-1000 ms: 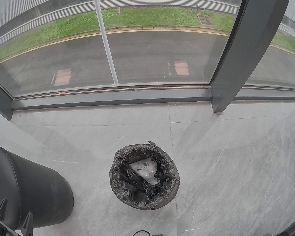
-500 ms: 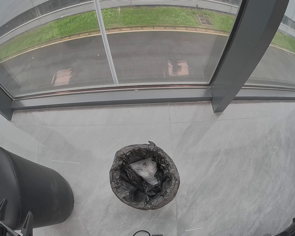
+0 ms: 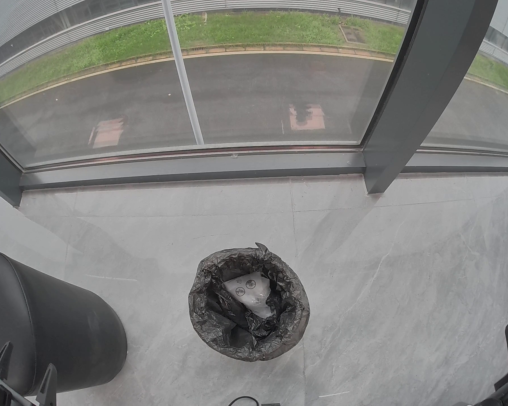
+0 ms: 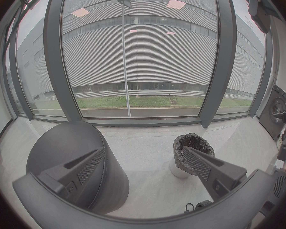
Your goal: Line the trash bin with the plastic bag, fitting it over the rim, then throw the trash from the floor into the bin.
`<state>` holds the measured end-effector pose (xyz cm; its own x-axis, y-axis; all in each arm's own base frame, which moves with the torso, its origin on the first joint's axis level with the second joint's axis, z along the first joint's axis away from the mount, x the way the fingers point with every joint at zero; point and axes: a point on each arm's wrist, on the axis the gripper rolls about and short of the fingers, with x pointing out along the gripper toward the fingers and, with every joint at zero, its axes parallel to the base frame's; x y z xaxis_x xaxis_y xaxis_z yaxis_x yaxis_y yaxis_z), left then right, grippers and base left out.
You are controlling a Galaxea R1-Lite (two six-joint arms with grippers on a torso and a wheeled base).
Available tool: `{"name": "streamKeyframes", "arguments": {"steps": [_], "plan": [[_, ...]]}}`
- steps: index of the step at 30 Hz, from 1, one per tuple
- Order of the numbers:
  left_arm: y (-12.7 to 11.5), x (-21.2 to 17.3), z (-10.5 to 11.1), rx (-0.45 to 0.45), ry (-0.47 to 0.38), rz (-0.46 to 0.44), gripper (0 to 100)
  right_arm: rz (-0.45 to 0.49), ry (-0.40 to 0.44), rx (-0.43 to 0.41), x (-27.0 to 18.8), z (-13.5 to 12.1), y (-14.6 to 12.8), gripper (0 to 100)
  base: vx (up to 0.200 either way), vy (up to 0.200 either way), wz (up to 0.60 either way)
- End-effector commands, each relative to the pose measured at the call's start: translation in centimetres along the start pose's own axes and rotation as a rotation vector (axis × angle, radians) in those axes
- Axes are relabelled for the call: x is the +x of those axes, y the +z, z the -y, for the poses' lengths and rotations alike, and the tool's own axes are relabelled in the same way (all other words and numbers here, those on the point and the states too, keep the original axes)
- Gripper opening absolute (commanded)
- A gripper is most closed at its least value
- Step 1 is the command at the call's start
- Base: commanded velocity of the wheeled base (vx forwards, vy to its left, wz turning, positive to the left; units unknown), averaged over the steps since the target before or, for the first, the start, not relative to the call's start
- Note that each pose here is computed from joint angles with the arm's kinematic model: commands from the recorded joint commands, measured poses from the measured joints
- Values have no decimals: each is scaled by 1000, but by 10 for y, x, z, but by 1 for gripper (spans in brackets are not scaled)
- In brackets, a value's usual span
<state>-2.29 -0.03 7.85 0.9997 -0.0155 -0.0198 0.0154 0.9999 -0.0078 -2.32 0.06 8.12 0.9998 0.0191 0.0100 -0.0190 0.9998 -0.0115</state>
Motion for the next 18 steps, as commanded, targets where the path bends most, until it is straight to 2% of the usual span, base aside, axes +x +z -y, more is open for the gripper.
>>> {"name": "streamKeyframes", "arguments": {"steps": [1,18], "plan": [[-3,0,0,0,0,4,100,-8,-1,1,1,0,-5,0,0,0,0],[-3,0,0,0,0,3,100,-7,-4,16,0,0,-5,0,0,0,0]]}}
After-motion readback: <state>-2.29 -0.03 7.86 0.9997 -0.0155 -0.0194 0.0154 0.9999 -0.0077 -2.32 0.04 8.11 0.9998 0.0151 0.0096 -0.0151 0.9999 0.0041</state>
